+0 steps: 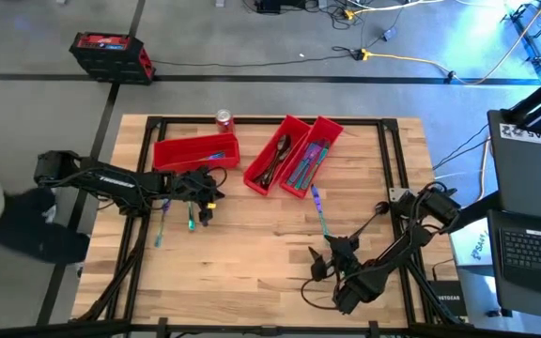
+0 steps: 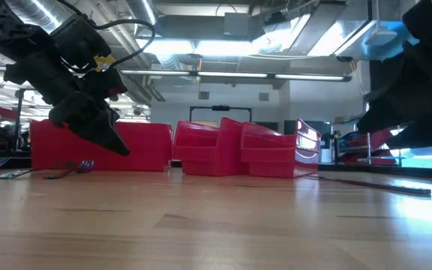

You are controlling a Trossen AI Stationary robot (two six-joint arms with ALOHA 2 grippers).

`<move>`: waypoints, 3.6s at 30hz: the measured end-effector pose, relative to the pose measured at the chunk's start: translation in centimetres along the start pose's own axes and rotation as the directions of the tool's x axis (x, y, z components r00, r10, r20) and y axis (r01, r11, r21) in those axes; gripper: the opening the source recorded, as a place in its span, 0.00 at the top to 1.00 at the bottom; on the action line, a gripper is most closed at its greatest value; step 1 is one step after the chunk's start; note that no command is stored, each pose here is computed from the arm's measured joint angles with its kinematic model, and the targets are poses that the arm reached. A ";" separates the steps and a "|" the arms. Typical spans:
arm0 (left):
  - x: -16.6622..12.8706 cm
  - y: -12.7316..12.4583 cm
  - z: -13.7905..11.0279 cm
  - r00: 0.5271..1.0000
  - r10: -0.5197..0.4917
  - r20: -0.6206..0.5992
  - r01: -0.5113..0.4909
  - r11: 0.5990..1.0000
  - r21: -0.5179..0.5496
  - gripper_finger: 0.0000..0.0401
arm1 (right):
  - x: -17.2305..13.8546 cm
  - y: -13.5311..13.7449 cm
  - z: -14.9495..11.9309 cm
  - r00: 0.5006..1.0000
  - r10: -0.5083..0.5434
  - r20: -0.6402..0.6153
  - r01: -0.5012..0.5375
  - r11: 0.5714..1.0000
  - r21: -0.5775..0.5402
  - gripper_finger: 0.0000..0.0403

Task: Sort silverware
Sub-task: Put the blue table knife into the right red bin

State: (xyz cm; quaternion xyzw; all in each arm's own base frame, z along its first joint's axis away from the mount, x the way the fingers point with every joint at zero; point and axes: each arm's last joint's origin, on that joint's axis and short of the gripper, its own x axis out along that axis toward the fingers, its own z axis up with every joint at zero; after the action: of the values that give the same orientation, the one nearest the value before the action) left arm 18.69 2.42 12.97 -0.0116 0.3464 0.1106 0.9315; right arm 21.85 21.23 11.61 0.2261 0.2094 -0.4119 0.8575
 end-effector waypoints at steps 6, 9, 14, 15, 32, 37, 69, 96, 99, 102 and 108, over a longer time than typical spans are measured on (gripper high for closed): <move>0.0 0.0 0.0 1.000 0.000 0.001 0.000 1.000 0.000 1.00 | 0.2 -0.2 -0.2 0.991 -0.064 -0.115 0.036 0.973 -0.228 0.22; 0.0 0.0 0.0 1.000 -0.001 0.000 0.001 1.000 0.000 1.00 | 0.2 -0.1 -0.5 0.976 -0.091 -0.196 0.030 0.956 -0.291 0.22; 0.0 0.0 0.0 1.000 0.000 -0.001 0.000 1.000 0.000 1.00 | 0.7 0.5 -0.4 0.974 -0.063 -0.219 0.008 0.971 -0.241 0.22; 0.0 0.0 0.0 1.000 -0.001 -0.002 0.001 1.000 0.000 1.00 | 0.9 0.5 -0.2 0.974 -0.068 -0.216 0.011 0.967 -0.256 0.22; 0.0 0.0 -0.2 1.000 0.000 -0.024 0.000 1.000 0.003 1.00 | 1.9 -1.1 1.6 0.948 -0.263 -0.178 0.287 0.949 0.129 0.22; 0.0 0.0 -0.2 1.000 0.000 -0.025 0.000 1.000 0.003 1.00 | 2.4 -0.8 1.3 0.978 -0.201 -0.063 0.207 0.971 0.122 0.22; 0.0 0.0 -0.4 0.999 0.001 -0.044 -0.001 1.000 0.005 1.00 | 6.6 -2.2 -2.9 0.959 -0.259 0.117 0.273 0.955 -0.119 0.22; 0.0 0.0 -0.4 0.999 0.001 -0.044 0.000 1.000 0.005 1.00 | 6.8 -3.4 -3.7 0.966 -0.220 0.137 0.225 0.974 -0.022 0.22; 0.0 0.0 -0.4 0.999 0.001 -0.044 -0.001 1.000 0.005 1.00 | 6.9 -3.5 -3.7 0.966 -0.216 0.143 0.221 0.975 -0.018 0.22; 0.0 0.0 -0.4 0.999 0.001 -0.044 0.000 1.000 0.005 1.00 | 6.9 -3.5 -3.7 0.965 -0.229 0.130 0.234 0.972 -0.020 0.22; 0.0 0.0 -0.4 0.999 0.001 -0.044 -0.001 1.000 0.005 1.00 | 6.6 -3.4 -3.8 0.963 -0.244 0.111 0.250 0.968 -0.037 0.22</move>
State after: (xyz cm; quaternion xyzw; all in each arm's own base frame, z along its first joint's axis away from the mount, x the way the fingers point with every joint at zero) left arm 18.40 2.39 12.65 -0.0115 0.3669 0.1100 0.9237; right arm 22.26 17.45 4.25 0.1543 0.2009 -0.5214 0.8148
